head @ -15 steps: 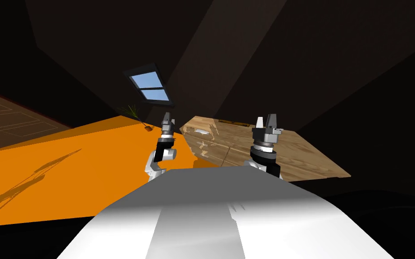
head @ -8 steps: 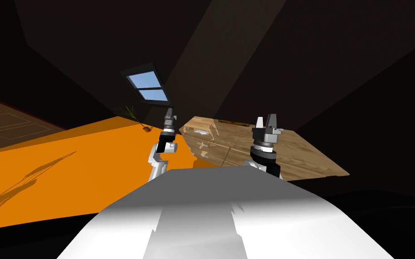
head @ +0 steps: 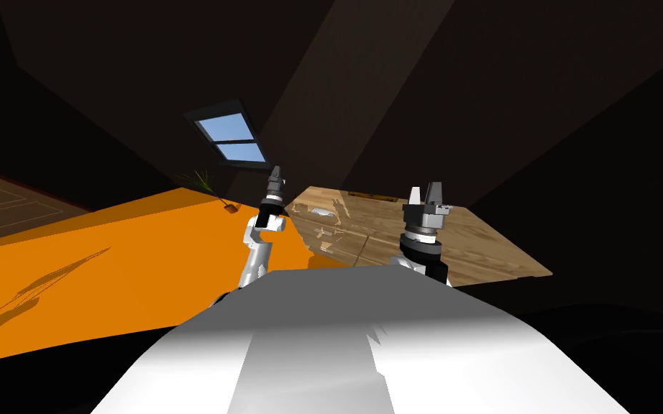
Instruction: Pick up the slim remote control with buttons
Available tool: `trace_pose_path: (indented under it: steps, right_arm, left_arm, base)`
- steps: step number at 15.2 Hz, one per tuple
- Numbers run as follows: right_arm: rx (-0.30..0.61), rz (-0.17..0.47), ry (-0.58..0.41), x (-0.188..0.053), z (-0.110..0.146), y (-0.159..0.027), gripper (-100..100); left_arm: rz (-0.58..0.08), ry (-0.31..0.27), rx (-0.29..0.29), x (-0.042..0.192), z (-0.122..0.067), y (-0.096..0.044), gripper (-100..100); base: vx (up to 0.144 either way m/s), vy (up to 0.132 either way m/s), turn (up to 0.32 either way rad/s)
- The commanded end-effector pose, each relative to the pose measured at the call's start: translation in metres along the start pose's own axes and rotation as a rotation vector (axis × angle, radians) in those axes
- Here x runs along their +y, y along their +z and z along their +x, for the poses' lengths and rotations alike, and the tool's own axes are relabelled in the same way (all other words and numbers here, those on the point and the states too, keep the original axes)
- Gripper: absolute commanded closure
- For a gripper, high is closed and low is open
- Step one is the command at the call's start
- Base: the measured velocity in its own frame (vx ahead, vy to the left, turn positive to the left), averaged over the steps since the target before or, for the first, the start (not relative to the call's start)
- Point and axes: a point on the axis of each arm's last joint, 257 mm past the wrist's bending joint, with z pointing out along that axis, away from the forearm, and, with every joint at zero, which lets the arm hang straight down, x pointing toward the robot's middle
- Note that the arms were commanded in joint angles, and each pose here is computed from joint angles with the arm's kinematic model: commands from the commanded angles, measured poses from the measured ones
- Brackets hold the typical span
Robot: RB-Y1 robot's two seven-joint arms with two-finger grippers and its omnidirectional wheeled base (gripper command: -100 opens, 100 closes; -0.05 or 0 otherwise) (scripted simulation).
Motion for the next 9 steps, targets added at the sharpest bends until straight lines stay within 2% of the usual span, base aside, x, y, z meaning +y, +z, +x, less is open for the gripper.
trace_pose_path:
  steps: [1, 2, 4, 5, 7, 8, 9]
  right_arm:
    - [0.0, 0.0, 0.0, 0.0, 0.0, 0.0, 0]
    - [0.0, 0.0, 0.0, 0.0, 0.0, 0.0, 0]
    - [0.0, 0.0, 0.0, 0.0, 0.0, 0.0, 0]
    - [0.0, 0.0, 0.0, 0.0, 0.0, 0.0, 0]
    - [0.0, 0.0, 0.0, 0.0, 0.0, 0.0, 0]
    - [0.0, 0.0, 0.0, 0.0, 0.0, 0.0, 0]
    - [0.0, 0.0, 0.0, 0.0, 0.0, 0.0, 0]
  left_arm:
    - [0.003, -0.004, 0.001, -0.005, 0.001, 0.012, -100]
    - [-0.052, -0.003, 0.003, 0.014, 0.0, 0.019, -100]
    - [-0.03, -0.008, 0.004, 0.002, 0.002, 0.032, -100]
    - [-0.084, -0.009, 0.005, 0.021, 0.001, 0.038, -100]
    - [-0.07, -0.014, 0.007, 0.009, 0.003, 0.051, -100]
    - [-0.119, -0.018, 0.007, 0.027, 0.003, 0.057, -100]
    - [-0.125, -0.02, 0.009, 0.025, 0.004, 0.064, -100]
  base:
    - [0.011, 0.022, -0.025]
    - [0.017, 0.026, -0.056]
    - [0.014, 0.025, -0.045]
    - [0.013, 0.024, -0.058]
    - [0.011, 0.025, -0.044]
    - [0.013, 0.023, -0.055]
    - [0.012, 0.028, -0.066]
